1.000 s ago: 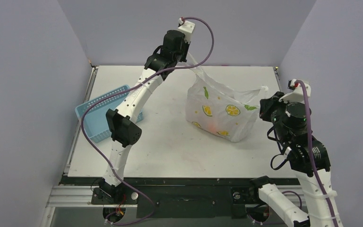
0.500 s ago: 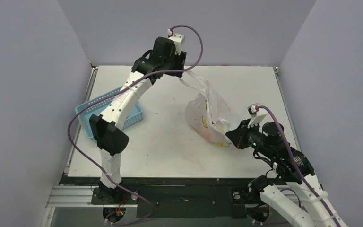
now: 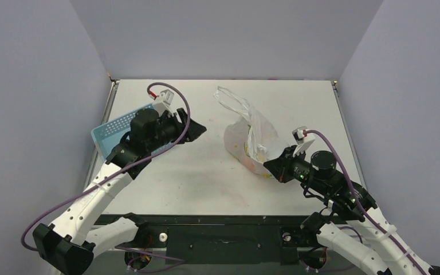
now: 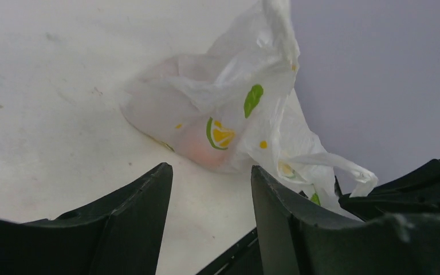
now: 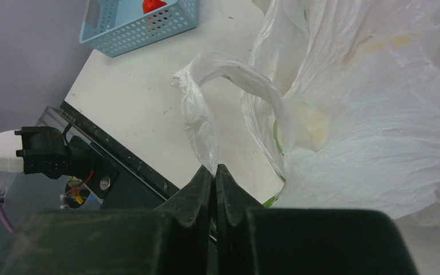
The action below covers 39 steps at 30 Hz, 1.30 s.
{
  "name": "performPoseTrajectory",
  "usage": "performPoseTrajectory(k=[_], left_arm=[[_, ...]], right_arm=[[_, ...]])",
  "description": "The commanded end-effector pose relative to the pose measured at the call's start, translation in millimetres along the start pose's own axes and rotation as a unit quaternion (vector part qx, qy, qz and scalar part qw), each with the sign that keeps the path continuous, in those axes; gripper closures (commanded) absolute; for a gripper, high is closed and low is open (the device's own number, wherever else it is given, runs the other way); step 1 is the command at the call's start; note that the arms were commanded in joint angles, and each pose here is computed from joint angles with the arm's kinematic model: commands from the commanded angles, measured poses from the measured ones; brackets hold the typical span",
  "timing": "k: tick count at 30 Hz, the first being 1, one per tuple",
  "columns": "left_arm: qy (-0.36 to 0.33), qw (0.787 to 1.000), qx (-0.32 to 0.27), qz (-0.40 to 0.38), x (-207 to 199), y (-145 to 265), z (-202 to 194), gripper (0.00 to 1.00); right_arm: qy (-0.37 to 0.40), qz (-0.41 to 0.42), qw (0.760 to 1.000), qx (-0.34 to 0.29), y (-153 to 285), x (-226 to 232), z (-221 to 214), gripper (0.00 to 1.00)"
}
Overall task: Take the fake fruits out of the plastic bag
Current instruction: Adjust the plastic bag at the center of the board.
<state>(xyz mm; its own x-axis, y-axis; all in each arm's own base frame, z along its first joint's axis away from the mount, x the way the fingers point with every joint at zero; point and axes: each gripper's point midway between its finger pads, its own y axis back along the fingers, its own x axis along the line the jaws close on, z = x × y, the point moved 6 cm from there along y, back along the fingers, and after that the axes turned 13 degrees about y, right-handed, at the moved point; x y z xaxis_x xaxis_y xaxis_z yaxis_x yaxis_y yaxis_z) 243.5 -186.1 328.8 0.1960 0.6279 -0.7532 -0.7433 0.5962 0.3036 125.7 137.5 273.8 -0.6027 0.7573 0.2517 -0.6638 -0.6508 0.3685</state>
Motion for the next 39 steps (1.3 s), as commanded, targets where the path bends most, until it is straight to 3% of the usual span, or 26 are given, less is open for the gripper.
performPoseTrajectory(k=[1,7,13,18,22,29,30,31,34,39], left_arm=[[0.107,0.99,0.042,-0.079,-4,-4,-39,0.47],[0.134,0.986,0.043,-0.088,-11,-24,-88,0.36],[0.167,0.979,0.012,-0.116,-40,-61,-106,0.36],[0.129,0.987,0.009,-0.099,-67,-86,-120,0.35],[0.116,0.991,-0.003,-0.072,-60,-94,-126,0.38],[0.111,0.99,0.022,-0.084,-62,-111,-139,0.57],[0.108,0.99,0.026,-0.084,-62,-112,-140,0.69],[0.106,0.991,0.025,-0.079,-59,-115,-141,0.73],[0.094,0.993,0.015,-0.069,-50,-121,-132,1.0],[0.095,0.991,0.033,-0.089,-38,-145,-91,1.0]], right_arm=[[-0.002,0.002,0.999,-0.038,-6,5,17,1.0],[-0.005,0.007,0.999,-0.036,-11,8,15,1.0],[-0.015,0.013,0.999,-0.039,-10,13,12,1.0],[-0.016,0.015,0.999,-0.031,-10,14,6,1.0],[-0.013,0.013,0.999,-0.03,-8,15,4,1.0],[-0.01,0.01,0.999,-0.033,-6,14,3,1.0],[-0.009,0.01,0.999,-0.033,-6,14,3,1.0],[-0.007,0.009,0.999,-0.03,-6,13,1,1.0],[-0.006,0.006,1.0,-0.029,-6,12,-4,1.0],[-0.011,-0.005,1.0,-0.028,-13,9,-14,1.0]])
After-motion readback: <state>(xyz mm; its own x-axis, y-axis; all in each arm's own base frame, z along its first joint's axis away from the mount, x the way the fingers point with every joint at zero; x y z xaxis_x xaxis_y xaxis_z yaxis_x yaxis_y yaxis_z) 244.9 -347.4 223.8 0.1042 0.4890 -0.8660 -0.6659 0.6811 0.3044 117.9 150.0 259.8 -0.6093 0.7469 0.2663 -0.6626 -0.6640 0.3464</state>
